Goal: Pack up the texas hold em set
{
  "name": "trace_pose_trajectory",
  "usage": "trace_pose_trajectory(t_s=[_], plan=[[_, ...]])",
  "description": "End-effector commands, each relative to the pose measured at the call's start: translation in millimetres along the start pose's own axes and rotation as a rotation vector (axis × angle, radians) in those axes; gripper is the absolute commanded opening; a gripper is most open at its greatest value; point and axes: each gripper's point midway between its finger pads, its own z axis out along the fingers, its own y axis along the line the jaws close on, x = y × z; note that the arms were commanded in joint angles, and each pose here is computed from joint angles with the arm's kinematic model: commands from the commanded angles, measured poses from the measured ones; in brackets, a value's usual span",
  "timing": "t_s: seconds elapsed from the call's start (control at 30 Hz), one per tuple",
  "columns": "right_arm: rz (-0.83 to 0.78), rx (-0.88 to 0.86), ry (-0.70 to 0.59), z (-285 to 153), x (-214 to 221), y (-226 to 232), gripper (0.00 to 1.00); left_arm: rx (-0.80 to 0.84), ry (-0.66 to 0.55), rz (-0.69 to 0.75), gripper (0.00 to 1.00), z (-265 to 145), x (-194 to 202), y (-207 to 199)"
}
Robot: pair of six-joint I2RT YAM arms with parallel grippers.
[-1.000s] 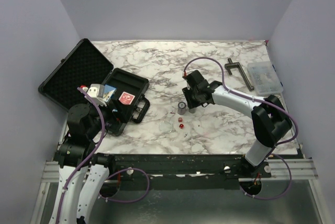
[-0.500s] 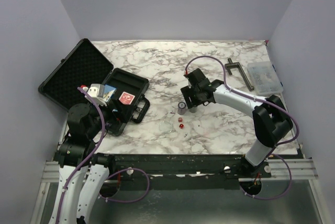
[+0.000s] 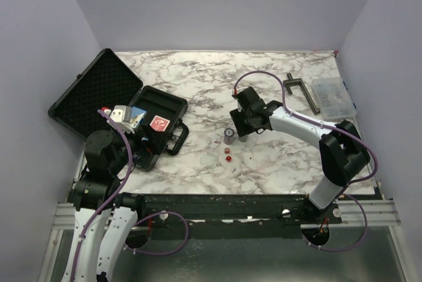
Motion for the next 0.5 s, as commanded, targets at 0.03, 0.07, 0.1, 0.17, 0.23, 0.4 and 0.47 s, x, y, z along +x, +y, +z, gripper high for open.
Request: trace_pose_trajectory(t_s=[0.03,0.07,0.1,0.17,0.23,0.4,0.47], plan=[[0.009,-0.015,0.022,-2,7,2,0.52,0.019,0.004,0.015,0.90,2,2,-2],[0.008,-0.019,0.022,-2,6,2,0.48,0.018,0.005,0.014,0.90,2,2,-1],[0.009,-0.022,0.024,-2,7,3,0.47,0.019,0.005,0.015,0.90,2,2,-2],[0.010,-0.026,0.028,-2,7,4,0.44,0.019,0.006,0.014,0.90,2,2,-1],[0.012,-0.033,0.035,-1,8,5,0.30,0.019,0.005,0.015,0.90,2,2,-2],[0.014,-0.044,0.039,-6,5,7,0.01,0.020,0.007,0.012,0.90,2,2,-2],[0.014,-0.041,0.029,-12,0,7,0.01,0.026,0.008,0.012,0.90,2,2,-3]])
